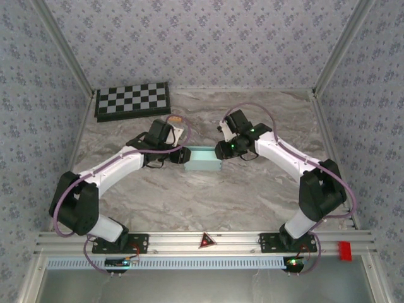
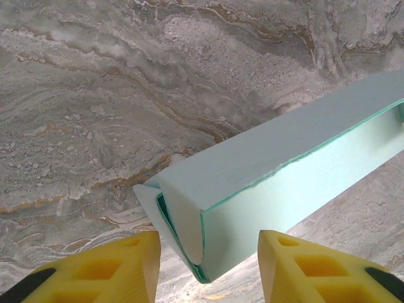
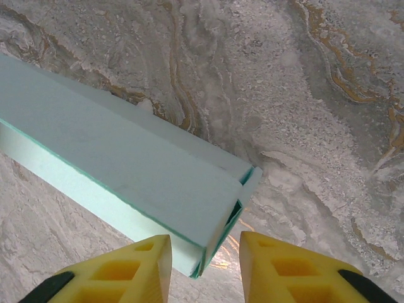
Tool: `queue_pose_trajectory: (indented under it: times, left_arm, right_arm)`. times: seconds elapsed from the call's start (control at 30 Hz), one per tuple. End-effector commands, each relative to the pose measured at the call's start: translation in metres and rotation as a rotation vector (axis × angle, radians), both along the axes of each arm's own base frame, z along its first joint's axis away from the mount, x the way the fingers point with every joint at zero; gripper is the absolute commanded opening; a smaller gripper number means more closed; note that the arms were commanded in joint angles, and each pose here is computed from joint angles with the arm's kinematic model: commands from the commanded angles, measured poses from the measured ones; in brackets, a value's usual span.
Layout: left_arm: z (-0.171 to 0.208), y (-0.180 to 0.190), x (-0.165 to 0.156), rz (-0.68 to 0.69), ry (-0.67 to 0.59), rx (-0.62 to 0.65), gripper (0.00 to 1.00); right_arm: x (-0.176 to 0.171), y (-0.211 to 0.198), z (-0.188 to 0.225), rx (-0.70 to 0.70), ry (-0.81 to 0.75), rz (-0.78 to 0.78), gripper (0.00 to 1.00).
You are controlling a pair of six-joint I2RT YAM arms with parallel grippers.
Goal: Fold the paper box
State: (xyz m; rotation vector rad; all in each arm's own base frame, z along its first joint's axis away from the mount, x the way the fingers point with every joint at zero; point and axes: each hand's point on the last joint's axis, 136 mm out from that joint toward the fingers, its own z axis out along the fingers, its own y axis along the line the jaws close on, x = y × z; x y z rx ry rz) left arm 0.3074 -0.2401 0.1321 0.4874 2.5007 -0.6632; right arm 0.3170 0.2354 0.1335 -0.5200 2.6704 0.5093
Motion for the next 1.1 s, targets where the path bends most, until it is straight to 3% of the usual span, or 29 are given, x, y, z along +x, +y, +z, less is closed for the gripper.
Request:
queue_pose_trajectory:
  times: [0.0, 0.4, 0.73, 1.07]
  left_arm:
    - [0.025, -0.001, 0.001, -0.004, -0.047, -0.022, 0.45]
    - [0.056, 0.015, -0.001, 0.028, -0.119, -0.088, 0.62]
    - [0.057, 0.015, 0.027, 0.130, -0.047, -0.135, 0.65]
    - [0.042, 0.003, 0.035, 0.123, 0.029, -0.157, 0.66]
  right_arm:
    - [-0.004, -0.003, 0.011, 0.011, -0.011, 0.014, 0.37]
    - [0.002, 0.005, 0.040, 0.161, -0.068, 0.026, 0.44]
    - [0.026, 0.002, 0.036, 0.179, -0.045, -0.085, 0.43]
    - [0.031, 0.003, 0.028, 0.190, -0.023, -0.103, 0.43]
